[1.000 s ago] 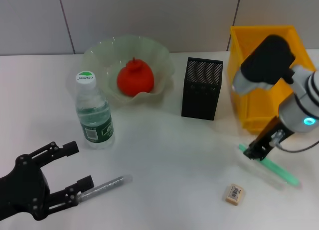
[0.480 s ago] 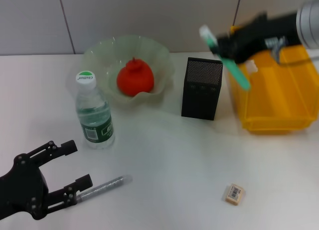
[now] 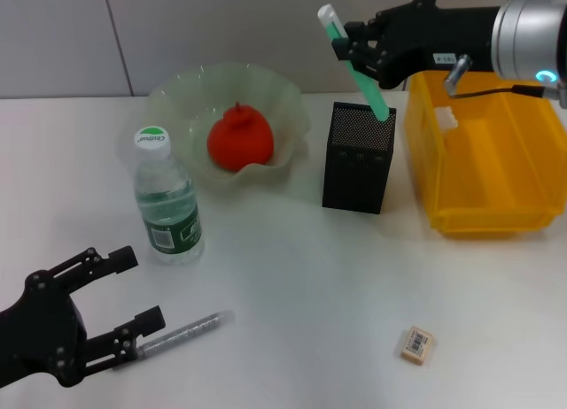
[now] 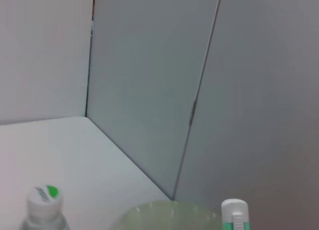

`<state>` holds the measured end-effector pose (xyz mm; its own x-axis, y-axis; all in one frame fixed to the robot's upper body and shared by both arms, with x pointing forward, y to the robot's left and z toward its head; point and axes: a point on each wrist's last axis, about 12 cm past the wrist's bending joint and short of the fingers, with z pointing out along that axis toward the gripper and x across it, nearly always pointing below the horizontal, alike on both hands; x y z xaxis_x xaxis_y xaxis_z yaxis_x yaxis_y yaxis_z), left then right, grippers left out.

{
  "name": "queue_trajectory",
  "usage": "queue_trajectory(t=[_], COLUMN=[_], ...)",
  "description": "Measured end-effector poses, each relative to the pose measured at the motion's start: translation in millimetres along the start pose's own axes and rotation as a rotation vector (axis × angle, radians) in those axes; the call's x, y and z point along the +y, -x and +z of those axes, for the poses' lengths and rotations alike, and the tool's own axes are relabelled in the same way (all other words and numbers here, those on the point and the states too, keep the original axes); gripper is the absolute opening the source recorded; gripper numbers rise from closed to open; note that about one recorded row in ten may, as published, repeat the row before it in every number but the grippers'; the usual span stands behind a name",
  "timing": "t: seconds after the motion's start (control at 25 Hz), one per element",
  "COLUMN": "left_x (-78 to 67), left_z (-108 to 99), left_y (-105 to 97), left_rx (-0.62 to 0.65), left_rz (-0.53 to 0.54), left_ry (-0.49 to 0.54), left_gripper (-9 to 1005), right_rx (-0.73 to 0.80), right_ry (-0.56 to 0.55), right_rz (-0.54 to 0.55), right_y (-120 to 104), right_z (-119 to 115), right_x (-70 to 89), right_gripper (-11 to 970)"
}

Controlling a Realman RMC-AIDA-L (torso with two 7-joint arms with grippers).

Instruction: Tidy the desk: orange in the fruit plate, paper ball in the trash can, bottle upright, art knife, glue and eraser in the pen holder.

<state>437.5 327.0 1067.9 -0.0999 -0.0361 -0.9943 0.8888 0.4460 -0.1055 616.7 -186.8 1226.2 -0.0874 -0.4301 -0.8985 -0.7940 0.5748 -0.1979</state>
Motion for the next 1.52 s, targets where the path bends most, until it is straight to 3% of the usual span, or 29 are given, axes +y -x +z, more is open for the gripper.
queue_trajectory(t=[0.44,1.04,1.32,1.44,1.52], left_x=[1.9,0.8,0.1,-0.6,-0.9], left_z=[4,5,3,-1,-3], left_y=[0,-2,-3,-3,-3], left_rx=[0.000,0.003,0.007,0.010,0.007], left_rz=[-0.003,-0.003,-0.011,-0.014,-0.013], left_ry=[0.002,0.005,0.007,0.012,0.017], left_gripper=[801,800,800,800,800], right_rx=[0.020,0.051,0.061,0.169,0.215], right_ry=[-0.017,-0.026,0.009,0.050,0.056], right_rz=[-0.001,0.049,0.064,0.071,0.071], right_y=[-34,-49,-35,-10,-3], right_z=[28,37,24,-6,-13], right_x=[-7.9,-10.6,-9.3,-3.4,-0.5], right_gripper=[184,205,351,423,467])
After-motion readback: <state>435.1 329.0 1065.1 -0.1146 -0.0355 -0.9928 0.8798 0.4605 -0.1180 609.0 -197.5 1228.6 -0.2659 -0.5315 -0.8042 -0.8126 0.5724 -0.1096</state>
